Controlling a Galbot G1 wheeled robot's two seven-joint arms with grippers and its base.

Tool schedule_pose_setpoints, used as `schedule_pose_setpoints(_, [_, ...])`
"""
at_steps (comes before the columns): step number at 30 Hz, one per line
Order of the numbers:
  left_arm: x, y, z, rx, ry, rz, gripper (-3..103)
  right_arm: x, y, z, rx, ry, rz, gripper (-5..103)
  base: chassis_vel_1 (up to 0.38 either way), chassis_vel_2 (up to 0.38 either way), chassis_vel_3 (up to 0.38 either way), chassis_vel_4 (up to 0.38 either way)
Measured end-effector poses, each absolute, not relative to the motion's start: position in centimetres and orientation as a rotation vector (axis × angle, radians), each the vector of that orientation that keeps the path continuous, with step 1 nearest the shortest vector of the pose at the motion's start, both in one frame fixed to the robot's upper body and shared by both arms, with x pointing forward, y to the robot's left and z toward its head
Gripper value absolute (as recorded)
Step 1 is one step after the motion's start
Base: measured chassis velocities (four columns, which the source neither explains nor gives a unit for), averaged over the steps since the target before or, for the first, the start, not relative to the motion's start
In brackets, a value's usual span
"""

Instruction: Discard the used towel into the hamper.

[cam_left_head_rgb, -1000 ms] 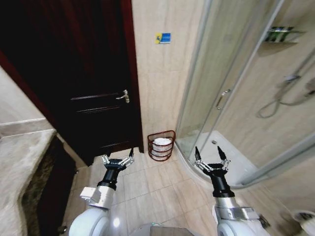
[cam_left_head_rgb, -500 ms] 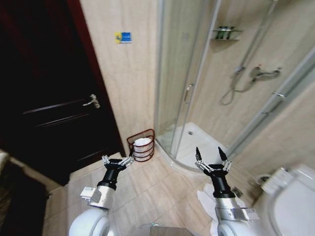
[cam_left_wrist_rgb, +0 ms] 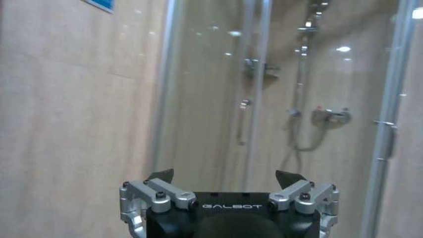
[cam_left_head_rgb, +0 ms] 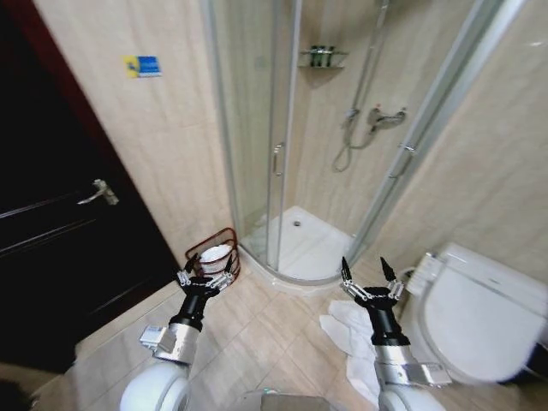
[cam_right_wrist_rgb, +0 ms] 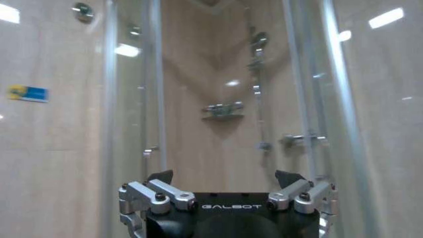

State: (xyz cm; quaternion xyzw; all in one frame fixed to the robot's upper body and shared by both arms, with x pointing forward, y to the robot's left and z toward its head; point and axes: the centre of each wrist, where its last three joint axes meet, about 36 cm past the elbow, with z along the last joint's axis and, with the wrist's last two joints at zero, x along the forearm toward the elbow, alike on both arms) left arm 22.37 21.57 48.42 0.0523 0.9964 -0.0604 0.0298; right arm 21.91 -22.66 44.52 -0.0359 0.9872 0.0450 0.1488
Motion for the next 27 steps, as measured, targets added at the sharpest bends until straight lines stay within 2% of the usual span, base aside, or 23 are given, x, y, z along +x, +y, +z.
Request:
schedule_pose_setpoints(11, [22.4,21.6,48.4,0.161,3.072,-0.186,100,21.8,-22.5,44.8,-0.035,2.848,0.135,100,-0.128,-0.134,-0.124,-0.134])
schedule_pose_setpoints(19, [22.4,21.6,48.4,0.161,3.072,-0.186,100,21.7,-22.6,44.7,0.169,2.910,0.191,100,-0.123,-0.122,-0.119,-0.130])
schedule_pose_setpoints(22, [22.4,21.6,48.4,0.161,3.072,-0.186,100,21.7,-23.6,42.2,0.307,3.001,0.292,100,-0.106,-0.131,-0.135,-0.119])
schedule_pose_setpoints(27, [22.4,21.6,48.4,0.161,3.072,-0.186,100,21.2,-24.0,39.4,0.382,3.064,0.318,100,-0.137,-0.143,-0.143,-0.129])
